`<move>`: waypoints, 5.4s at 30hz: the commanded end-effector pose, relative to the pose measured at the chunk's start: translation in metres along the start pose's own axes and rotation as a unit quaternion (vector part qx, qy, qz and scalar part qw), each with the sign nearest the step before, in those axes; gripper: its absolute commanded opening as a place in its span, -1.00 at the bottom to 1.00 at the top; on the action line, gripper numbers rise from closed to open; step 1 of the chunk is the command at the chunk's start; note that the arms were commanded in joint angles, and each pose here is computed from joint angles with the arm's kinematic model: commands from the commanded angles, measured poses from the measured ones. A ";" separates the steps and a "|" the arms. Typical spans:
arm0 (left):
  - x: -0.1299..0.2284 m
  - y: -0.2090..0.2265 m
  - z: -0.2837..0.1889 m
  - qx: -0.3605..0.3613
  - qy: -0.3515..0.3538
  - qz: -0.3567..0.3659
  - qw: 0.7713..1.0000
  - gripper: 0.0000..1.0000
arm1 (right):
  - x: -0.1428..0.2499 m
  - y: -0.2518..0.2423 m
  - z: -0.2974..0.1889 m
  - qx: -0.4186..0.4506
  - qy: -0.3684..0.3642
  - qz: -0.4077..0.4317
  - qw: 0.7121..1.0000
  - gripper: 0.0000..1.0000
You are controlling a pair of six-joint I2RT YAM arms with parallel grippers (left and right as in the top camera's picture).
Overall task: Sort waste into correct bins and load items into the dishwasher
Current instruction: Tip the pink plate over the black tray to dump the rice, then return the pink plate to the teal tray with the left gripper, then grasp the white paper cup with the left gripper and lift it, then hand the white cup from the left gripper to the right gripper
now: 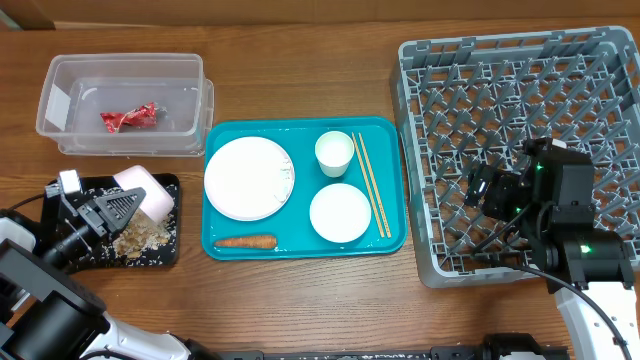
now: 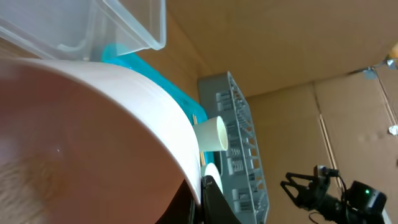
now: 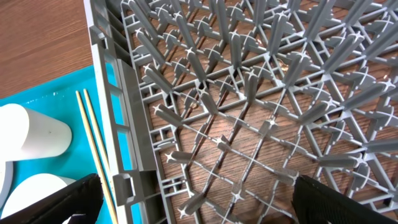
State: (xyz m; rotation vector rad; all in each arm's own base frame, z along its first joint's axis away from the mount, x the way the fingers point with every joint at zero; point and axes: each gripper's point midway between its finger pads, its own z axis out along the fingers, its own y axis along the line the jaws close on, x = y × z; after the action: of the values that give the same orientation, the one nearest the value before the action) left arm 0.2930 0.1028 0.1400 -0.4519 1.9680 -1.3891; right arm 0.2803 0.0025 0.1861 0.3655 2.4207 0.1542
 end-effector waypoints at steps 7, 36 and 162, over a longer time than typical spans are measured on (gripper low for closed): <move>-0.003 -0.007 -0.004 0.021 -0.023 0.022 0.999 -0.92 | -0.010 0.000 -0.007 0.000 -0.017 -0.001 1.000 1.00; -0.005 -0.093 0.047 0.066 0.094 0.100 0.988 -0.92 | -0.014 0.001 -0.008 -0.002 -0.024 -0.001 1.000 1.00; 0.180 -0.260 0.304 0.196 0.480 0.040 0.854 -0.92 | -0.036 0.180 -0.032 -0.582 0.018 -0.110 0.805 0.61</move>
State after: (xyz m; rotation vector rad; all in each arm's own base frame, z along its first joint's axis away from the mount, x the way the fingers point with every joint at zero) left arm 0.3539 -0.3155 0.2407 0.6144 2.2957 -2.1491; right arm 0.3213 0.1629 0.2636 -0.4729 1.9270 1.4681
